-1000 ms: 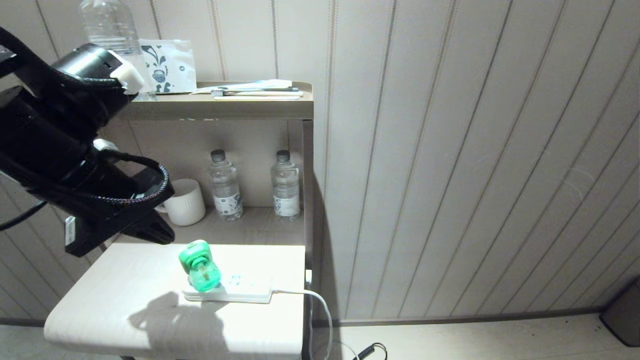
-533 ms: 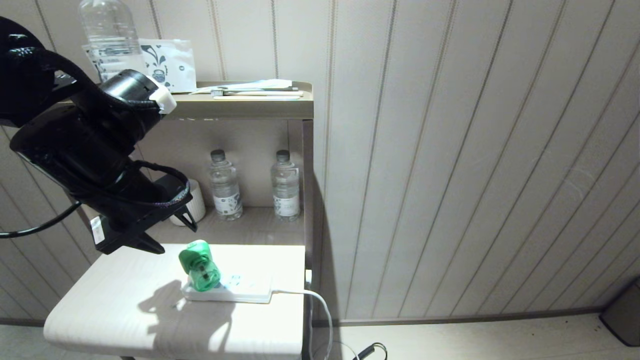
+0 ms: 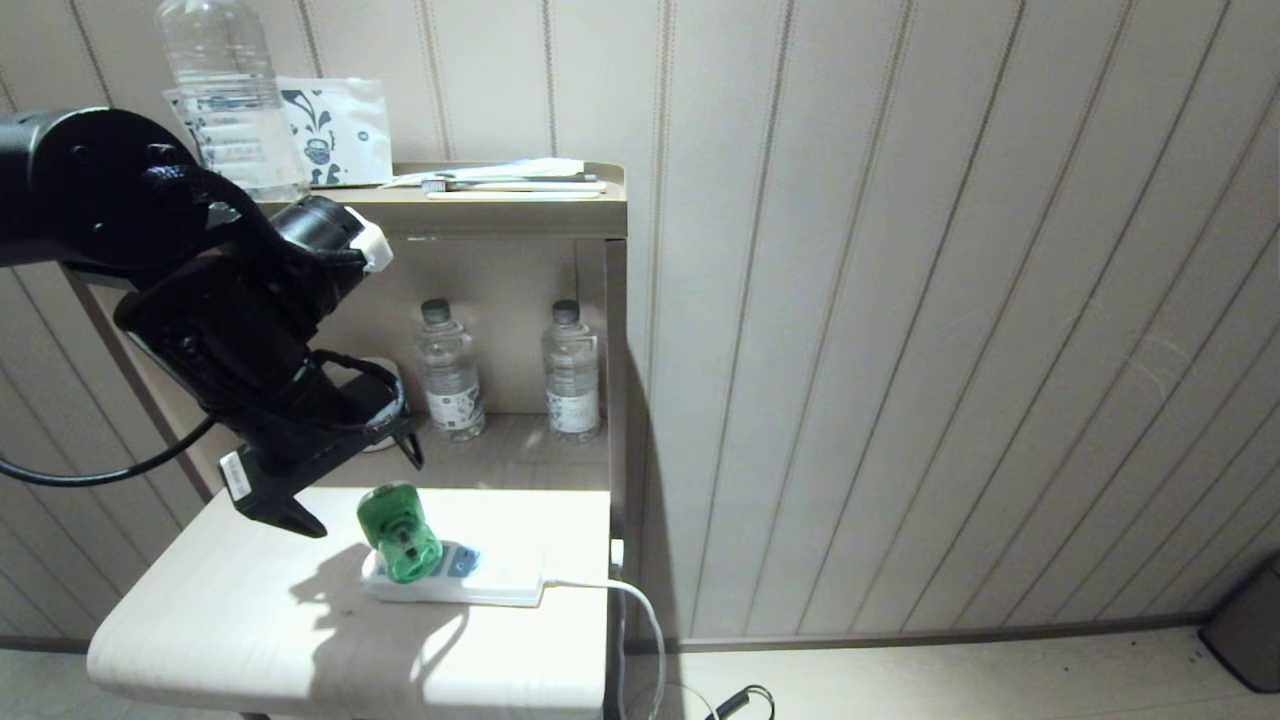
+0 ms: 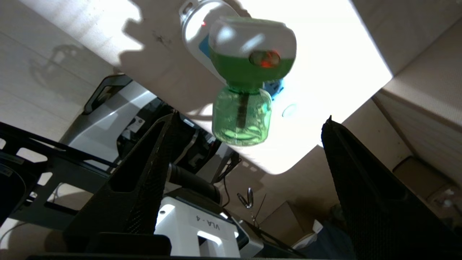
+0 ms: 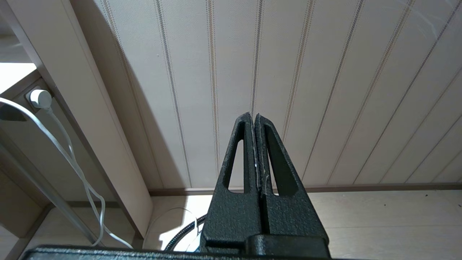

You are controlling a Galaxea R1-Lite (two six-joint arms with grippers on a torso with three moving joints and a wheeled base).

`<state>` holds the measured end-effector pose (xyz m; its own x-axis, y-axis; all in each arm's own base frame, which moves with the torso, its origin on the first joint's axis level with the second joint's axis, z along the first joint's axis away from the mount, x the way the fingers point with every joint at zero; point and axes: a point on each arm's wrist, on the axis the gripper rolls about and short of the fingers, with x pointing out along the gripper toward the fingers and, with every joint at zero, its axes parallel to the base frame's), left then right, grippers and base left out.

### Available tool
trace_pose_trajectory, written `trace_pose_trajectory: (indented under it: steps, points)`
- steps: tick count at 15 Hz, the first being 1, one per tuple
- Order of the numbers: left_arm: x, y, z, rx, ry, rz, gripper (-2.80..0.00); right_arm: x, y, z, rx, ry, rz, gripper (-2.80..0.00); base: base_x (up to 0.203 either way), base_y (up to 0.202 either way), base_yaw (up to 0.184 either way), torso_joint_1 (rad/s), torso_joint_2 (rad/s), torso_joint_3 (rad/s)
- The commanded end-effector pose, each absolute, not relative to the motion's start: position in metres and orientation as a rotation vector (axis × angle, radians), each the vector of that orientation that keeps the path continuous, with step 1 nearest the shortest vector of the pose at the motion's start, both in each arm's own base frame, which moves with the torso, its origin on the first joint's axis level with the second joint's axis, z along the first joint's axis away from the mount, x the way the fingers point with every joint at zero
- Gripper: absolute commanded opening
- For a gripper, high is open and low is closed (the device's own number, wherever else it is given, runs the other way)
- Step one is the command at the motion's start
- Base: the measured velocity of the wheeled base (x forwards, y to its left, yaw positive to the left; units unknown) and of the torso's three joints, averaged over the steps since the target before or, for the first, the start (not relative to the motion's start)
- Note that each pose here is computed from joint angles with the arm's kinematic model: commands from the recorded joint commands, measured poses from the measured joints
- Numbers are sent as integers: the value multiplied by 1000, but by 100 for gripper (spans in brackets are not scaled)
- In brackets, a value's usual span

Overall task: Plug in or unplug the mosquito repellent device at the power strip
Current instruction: Hold the socket with your right hand and unplug it with your left hand

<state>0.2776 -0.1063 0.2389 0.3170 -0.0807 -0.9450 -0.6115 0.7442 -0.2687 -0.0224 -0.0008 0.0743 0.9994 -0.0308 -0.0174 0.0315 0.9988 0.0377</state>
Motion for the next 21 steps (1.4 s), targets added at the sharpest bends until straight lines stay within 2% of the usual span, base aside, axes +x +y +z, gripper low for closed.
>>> trace_pose_trajectory:
  steps: [1,15,21]
  points:
    - [282,-99,233,-695,1223,425,0,-22,-1,74,38,16,-31,-280,0,0,0,0,0,0]
    - [321,-109,188,-669,1269,474,0,-22,-1,74,38,17,-31,-280,0,0,0,0,0,0]
    - [326,-106,182,-655,1272,495,0,-22,-1,74,38,17,-31,-280,0,0,0,0,0,0]
